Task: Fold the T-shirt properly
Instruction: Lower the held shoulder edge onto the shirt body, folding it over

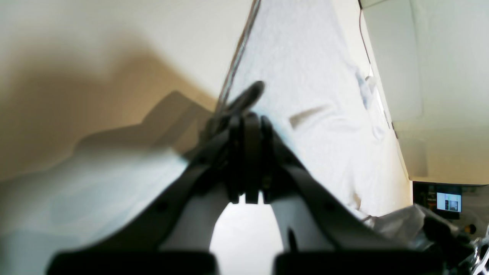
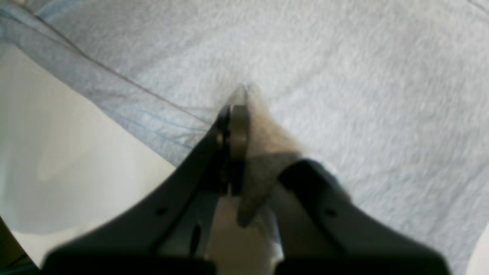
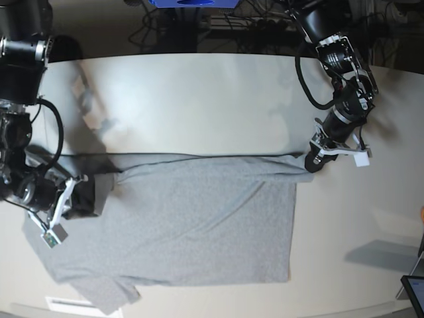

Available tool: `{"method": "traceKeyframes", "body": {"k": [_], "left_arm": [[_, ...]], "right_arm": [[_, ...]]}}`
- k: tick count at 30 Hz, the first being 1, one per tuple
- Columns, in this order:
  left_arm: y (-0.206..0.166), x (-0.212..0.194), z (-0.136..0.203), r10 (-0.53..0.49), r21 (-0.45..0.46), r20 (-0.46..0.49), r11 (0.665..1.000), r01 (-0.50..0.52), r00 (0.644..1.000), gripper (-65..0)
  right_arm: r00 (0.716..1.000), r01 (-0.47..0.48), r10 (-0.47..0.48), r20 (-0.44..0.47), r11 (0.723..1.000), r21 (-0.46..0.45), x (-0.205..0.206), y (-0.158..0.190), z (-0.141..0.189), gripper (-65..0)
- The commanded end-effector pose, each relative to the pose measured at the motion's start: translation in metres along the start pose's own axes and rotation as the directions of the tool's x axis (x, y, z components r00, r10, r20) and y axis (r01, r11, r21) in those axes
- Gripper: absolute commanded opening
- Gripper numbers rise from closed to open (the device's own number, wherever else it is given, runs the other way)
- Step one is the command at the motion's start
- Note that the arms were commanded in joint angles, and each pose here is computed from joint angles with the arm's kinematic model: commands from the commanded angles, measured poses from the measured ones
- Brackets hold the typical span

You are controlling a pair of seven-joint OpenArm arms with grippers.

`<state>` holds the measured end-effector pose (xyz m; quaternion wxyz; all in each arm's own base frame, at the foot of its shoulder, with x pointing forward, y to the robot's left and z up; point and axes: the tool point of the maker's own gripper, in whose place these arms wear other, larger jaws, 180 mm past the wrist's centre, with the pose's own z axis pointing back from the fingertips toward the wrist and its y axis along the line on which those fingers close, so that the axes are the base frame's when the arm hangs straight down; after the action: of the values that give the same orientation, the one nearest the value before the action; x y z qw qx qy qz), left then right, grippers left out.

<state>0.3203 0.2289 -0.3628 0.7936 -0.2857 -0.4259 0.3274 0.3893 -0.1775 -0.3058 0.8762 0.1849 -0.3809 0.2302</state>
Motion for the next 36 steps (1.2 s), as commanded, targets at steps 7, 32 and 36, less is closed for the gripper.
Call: {"method": "traceKeyframes", "body": {"k": [7, 32, 36], "left_arm": [[-0.014, 0.015, 0.001, -0.025, -0.04, 0.036, 0.999, 0.026, 0.999, -65.0], [-0.01, 0.026, 0.006, -0.064, -0.022, 0.045, 0.998, 0.065, 0.997, -62.6], [-0.021, 0.044, 0.018, -0.134, -0.027, 0.083, 0.99, 0.136, 0.988, -51.6]], "right_arm": [[0.999, -0.033, 0.032, 0.011, 0.999, 0.039, 0.025, -0.008, -0.018, -65.0], [0.936, -0.347, 0.344, -0.076, 0.938, -0.02, 0.043, 0.006, -0.092, -39.0], [0.905, -0.425, 0.424, -0.02, 0.904, -0.052, 0.067, 0.016, -0.083, -39.2]]}}
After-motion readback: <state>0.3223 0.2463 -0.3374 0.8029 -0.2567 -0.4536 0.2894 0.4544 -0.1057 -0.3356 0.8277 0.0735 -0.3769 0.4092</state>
